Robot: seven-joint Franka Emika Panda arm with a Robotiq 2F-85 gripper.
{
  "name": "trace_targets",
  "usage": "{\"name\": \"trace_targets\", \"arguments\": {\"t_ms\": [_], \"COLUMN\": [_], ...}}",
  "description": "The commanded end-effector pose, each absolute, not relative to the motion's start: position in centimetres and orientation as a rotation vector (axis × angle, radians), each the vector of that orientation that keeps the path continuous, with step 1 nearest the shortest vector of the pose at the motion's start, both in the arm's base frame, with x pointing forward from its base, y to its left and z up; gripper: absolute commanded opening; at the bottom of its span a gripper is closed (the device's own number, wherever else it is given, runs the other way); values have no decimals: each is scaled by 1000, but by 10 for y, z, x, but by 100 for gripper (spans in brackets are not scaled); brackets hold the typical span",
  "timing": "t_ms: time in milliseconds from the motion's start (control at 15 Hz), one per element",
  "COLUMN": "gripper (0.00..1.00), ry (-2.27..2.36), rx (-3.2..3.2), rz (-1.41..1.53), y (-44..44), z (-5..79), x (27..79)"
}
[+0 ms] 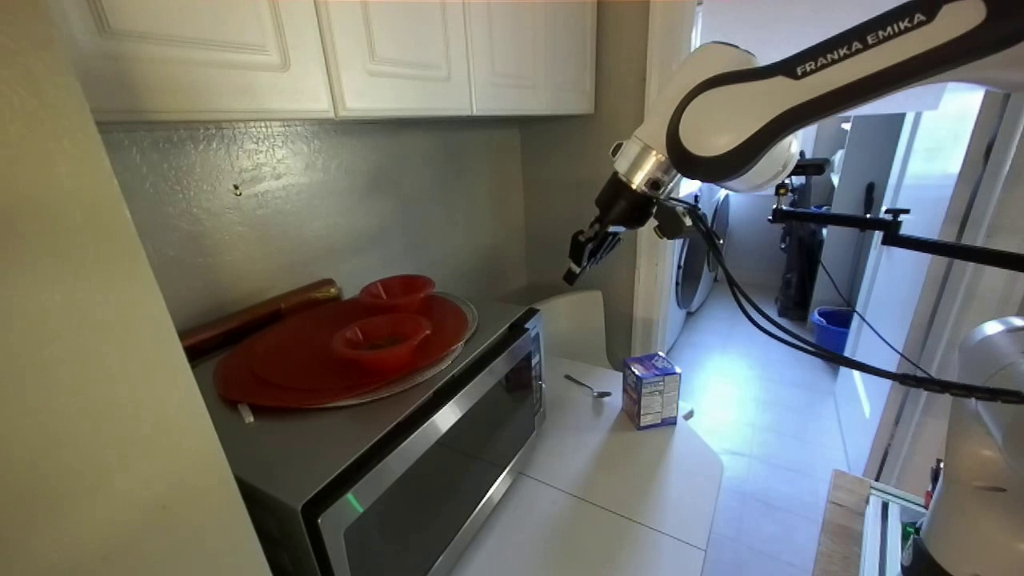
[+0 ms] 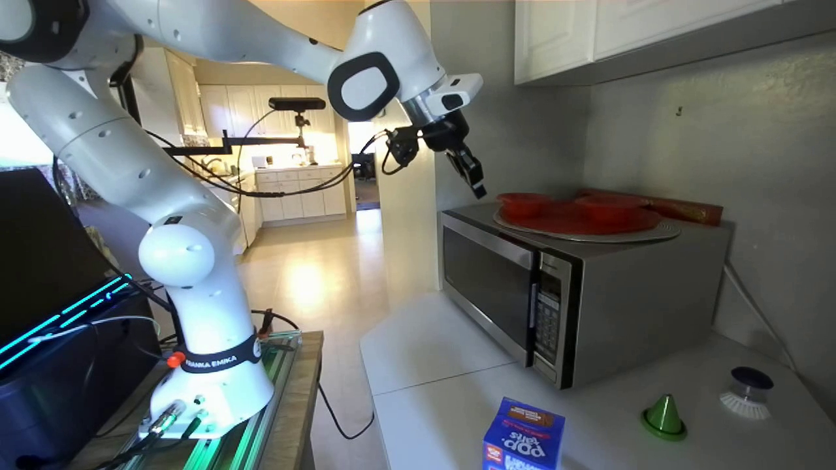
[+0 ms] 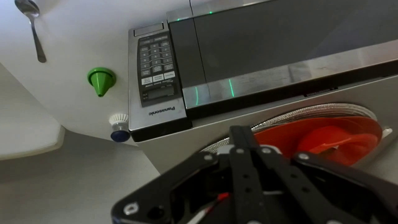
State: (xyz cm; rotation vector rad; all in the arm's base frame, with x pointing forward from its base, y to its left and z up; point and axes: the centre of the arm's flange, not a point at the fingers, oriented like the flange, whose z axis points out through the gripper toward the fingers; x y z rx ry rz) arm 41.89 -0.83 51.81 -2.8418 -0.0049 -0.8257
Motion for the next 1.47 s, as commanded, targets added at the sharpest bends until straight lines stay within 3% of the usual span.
{"name": "trace_targets", "arguments": {"t_ms": [0, 400, 1400], "gripper": [1, 0, 0], "ry": [-6, -2, -80], "rx": [-2839, -2836, -2901], "rz": [-839, -850, -983], "y": [-6, -7, 36], "z": [516, 515, 508], "x": [419, 418, 481]}}
